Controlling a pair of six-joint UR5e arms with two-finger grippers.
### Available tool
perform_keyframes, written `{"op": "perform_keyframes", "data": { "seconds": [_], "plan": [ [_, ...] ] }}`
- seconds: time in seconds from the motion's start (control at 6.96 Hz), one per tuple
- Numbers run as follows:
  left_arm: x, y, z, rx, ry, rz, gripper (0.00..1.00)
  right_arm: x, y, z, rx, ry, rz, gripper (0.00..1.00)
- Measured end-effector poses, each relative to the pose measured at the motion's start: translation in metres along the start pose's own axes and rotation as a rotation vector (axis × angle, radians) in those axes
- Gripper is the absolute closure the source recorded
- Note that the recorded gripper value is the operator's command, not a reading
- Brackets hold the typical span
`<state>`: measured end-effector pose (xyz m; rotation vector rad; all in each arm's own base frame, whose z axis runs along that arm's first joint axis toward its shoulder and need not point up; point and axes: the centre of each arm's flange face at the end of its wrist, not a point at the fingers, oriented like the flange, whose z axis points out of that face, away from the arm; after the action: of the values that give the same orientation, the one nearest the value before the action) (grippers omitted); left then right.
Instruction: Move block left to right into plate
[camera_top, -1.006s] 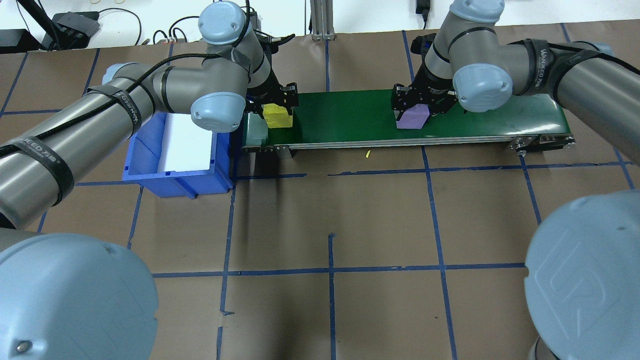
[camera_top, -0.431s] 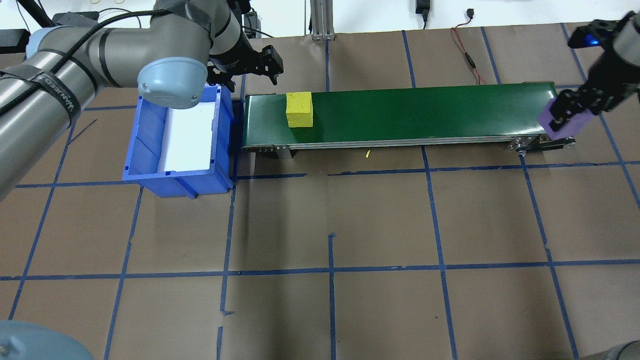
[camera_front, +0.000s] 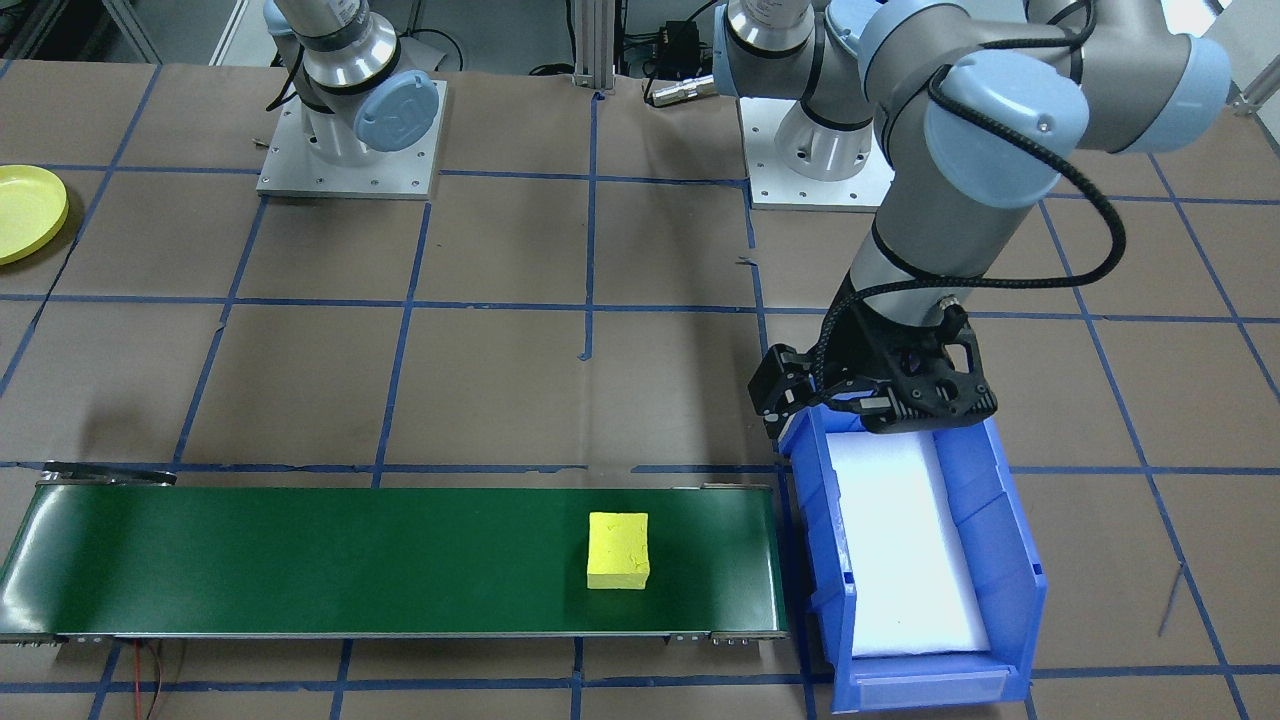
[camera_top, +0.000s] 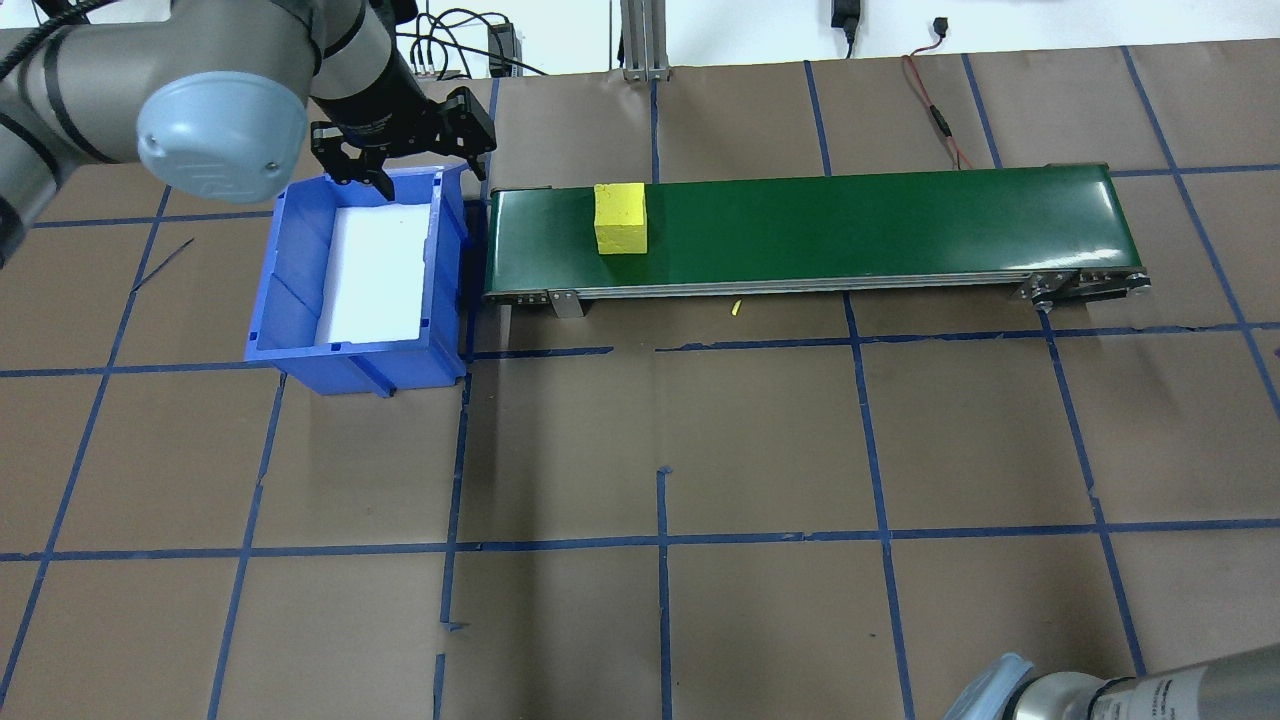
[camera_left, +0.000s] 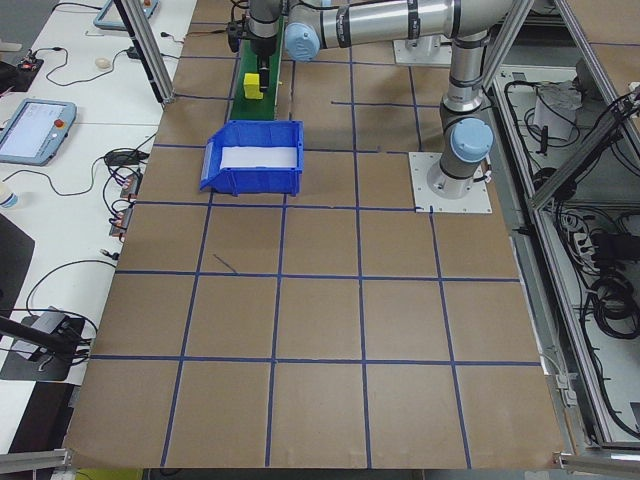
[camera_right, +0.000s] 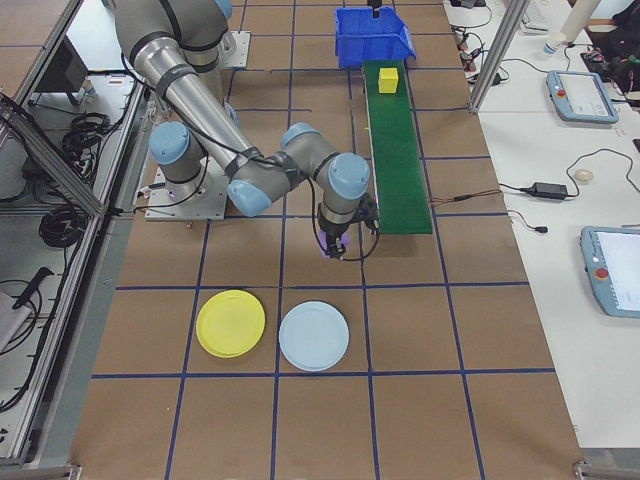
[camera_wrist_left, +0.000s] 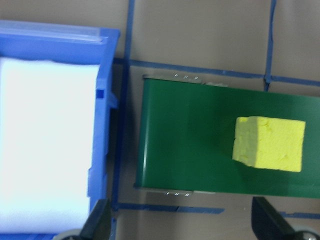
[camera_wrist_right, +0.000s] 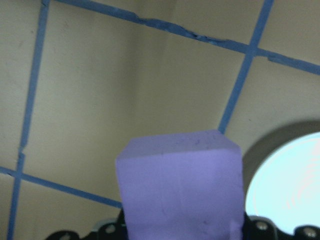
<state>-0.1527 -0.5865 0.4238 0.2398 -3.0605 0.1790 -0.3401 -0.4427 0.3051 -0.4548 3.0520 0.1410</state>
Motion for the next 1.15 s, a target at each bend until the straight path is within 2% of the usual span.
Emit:
{"op": "perform_keyframes", "data": {
  "seconds": [0.29,0.43,0.58,0.72,1.01,1.15],
  "plan": [
    [-0.017,0.011,-0.019,-0.010,-0.092,0.003,0.00,0.056,0.048,0.038,0.009,0.041,-0.038,0.72],
    [-0.021,0.017,-0.029,-0.007,-0.120,0.009,0.00,0.080,0.065,0.055,0.015,0.068,-0.053,0.69],
    [-0.023,0.025,-0.040,-0.011,-0.132,0.014,0.00,0.098,0.076,0.067,0.021,0.098,-0.059,0.14],
    [-0.023,0.032,-0.049,-0.017,-0.136,0.017,0.00,0.114,0.079,0.078,0.025,0.116,-0.065,0.00],
    [-0.022,0.042,-0.065,-0.003,-0.131,0.021,0.00,0.135,0.086,0.088,0.014,0.127,-0.063,0.00],
    [-0.021,0.046,-0.073,0.010,-0.125,0.022,0.00,0.136,0.088,0.082,0.012,0.138,-0.055,0.00]
  ]
}}
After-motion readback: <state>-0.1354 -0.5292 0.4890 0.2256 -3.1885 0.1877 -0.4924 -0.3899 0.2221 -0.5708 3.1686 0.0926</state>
